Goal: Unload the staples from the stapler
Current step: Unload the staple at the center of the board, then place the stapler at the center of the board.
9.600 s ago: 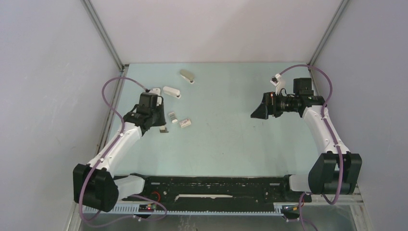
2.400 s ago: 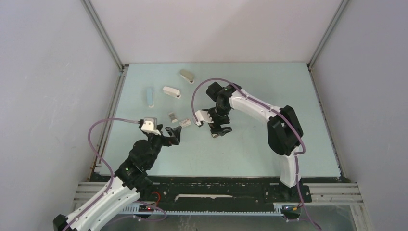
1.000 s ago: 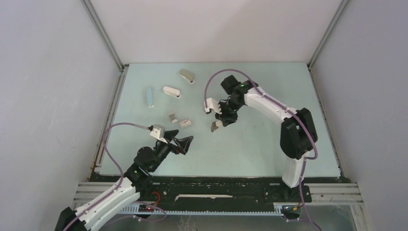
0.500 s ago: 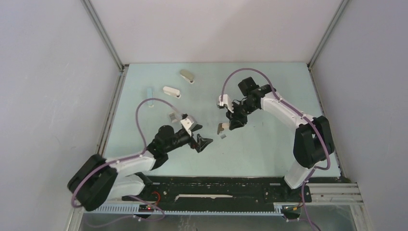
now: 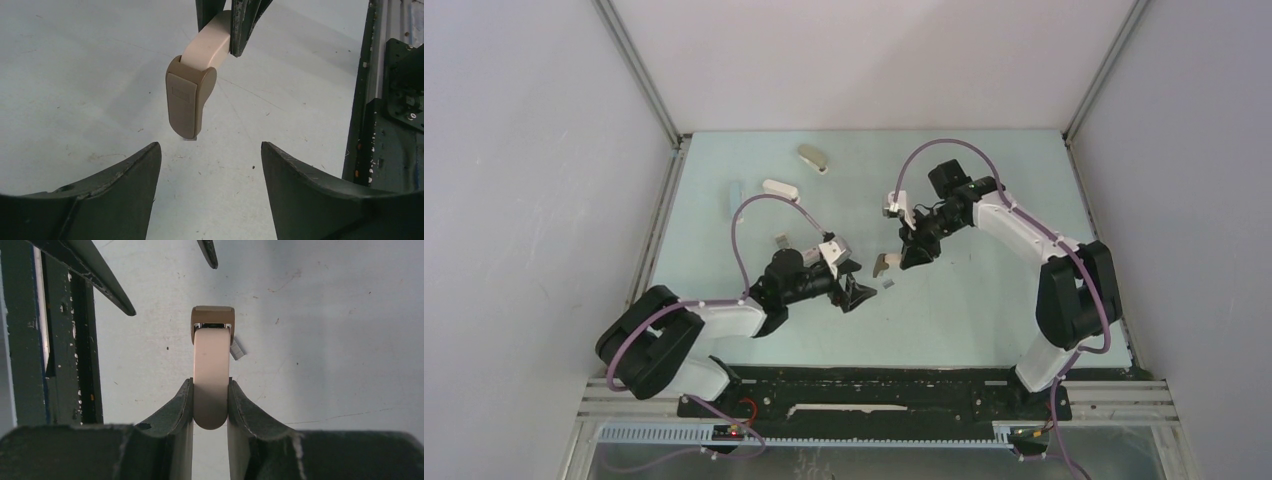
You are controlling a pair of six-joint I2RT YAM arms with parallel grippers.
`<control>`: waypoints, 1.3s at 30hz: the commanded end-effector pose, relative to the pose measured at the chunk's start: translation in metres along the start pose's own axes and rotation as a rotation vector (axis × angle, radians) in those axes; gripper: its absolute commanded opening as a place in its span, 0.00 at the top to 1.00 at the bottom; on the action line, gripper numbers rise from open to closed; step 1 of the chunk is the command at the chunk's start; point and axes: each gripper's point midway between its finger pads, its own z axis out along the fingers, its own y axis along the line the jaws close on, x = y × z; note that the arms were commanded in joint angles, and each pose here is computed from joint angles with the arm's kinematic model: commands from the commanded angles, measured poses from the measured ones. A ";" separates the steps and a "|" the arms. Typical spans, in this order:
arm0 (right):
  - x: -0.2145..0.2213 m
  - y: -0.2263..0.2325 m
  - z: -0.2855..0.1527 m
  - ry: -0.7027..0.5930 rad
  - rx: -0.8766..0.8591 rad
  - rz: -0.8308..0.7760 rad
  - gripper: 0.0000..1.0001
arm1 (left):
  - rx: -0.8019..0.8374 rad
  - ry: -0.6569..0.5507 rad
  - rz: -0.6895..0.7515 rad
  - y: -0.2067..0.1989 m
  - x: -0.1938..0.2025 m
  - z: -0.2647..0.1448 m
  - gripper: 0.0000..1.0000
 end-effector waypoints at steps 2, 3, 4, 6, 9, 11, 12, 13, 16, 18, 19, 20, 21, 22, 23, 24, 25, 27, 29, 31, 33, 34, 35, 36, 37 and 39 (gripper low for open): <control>-0.027 0.006 -0.017 -0.118 0.004 -0.004 1.00 | -0.060 -0.119 0.031 0.012 -0.044 0.006 0.27; -0.027 0.005 -0.018 -0.121 0.010 0.006 1.00 | -0.082 -0.132 0.026 0.015 -0.047 0.003 0.29; -0.026 0.004 -0.020 -0.121 0.016 0.015 1.00 | -0.102 -0.141 0.027 0.017 -0.049 0.000 0.31; -0.024 0.000 -0.025 -0.117 0.041 0.030 1.00 | -0.149 -0.165 0.032 0.022 -0.054 -0.007 0.38; -0.015 -0.010 -0.037 -0.086 0.108 0.071 1.00 | -0.233 -0.196 0.034 0.033 -0.060 -0.020 0.54; 0.001 -0.021 -0.051 -0.034 0.185 0.112 1.00 | -0.295 -0.215 0.030 0.040 -0.064 -0.029 0.67; 0.011 -0.028 -0.064 -0.009 0.234 0.145 1.00 | -0.324 -0.223 0.029 0.043 -0.067 -0.034 0.71; 0.021 -0.033 -0.075 0.017 0.273 0.181 1.00 | -0.364 -0.221 0.023 0.048 -0.067 -0.039 0.73; 0.060 -0.037 -0.114 0.120 0.358 0.333 1.00 | -0.514 -0.214 -0.018 0.067 -0.068 -0.059 0.76; 0.088 -0.033 -0.140 0.203 0.398 0.439 1.00 | -0.562 -0.202 -0.027 0.071 -0.066 -0.068 0.77; 0.101 -0.031 -0.152 0.242 0.420 0.483 1.00 | -0.578 -0.203 -0.033 0.072 -0.066 -0.072 0.77; 0.115 -0.029 -0.168 0.278 0.450 0.527 1.00 | -0.588 -0.203 -0.034 0.073 -0.067 -0.074 0.77; 0.129 -0.027 -0.182 0.317 0.482 0.564 1.00 | -0.599 -0.200 -0.035 0.074 -0.066 -0.077 0.77; 0.141 -0.024 -0.195 0.352 0.509 0.592 1.00 | -0.610 -0.198 -0.036 0.075 -0.066 -0.079 0.77; 0.152 -0.021 -0.208 0.395 0.540 0.614 1.00 | -0.619 -0.198 -0.037 0.075 -0.066 -0.081 0.77; 0.164 -0.020 -0.219 0.435 0.569 0.634 1.00 | -0.624 -0.200 -0.032 0.076 -0.068 -0.083 0.77; 0.176 -0.019 -0.230 0.481 0.593 0.649 1.00 | -0.627 -0.200 -0.029 0.076 -0.068 -0.084 0.77; 0.199 -0.022 -0.246 0.558 0.629 0.674 1.00 | -0.634 -0.205 -0.022 0.076 -0.069 -0.086 0.77; 0.220 -0.029 -0.258 0.622 0.651 0.705 1.00 | -0.638 -0.206 -0.019 0.077 -0.069 -0.087 0.77; 0.231 -0.041 -0.262 0.650 0.650 0.728 1.00 | -0.637 -0.208 -0.018 0.076 -0.070 -0.088 0.78; 0.238 -0.056 -0.264 0.674 0.652 0.750 1.00 | -0.638 -0.215 -0.022 0.075 -0.070 -0.090 0.77; 0.240 -0.064 -0.264 0.674 0.653 0.755 1.00 | -0.640 -0.221 -0.024 0.075 -0.071 -0.091 0.77; 0.242 -0.073 -0.262 0.675 0.655 0.758 1.00 | -0.642 -0.226 -0.027 0.074 -0.071 -0.092 0.77; 0.243 -0.082 -0.260 0.678 0.658 0.760 1.00 | -0.644 -0.231 -0.029 0.074 -0.072 -0.094 0.77; 0.243 -0.090 -0.257 0.678 0.659 0.758 1.00 | -0.648 -0.238 -0.032 0.074 -0.072 -0.095 0.77; 0.242 -0.109 -0.248 0.664 0.669 0.753 1.00 | -0.651 -0.249 -0.037 0.073 -0.073 -0.098 0.77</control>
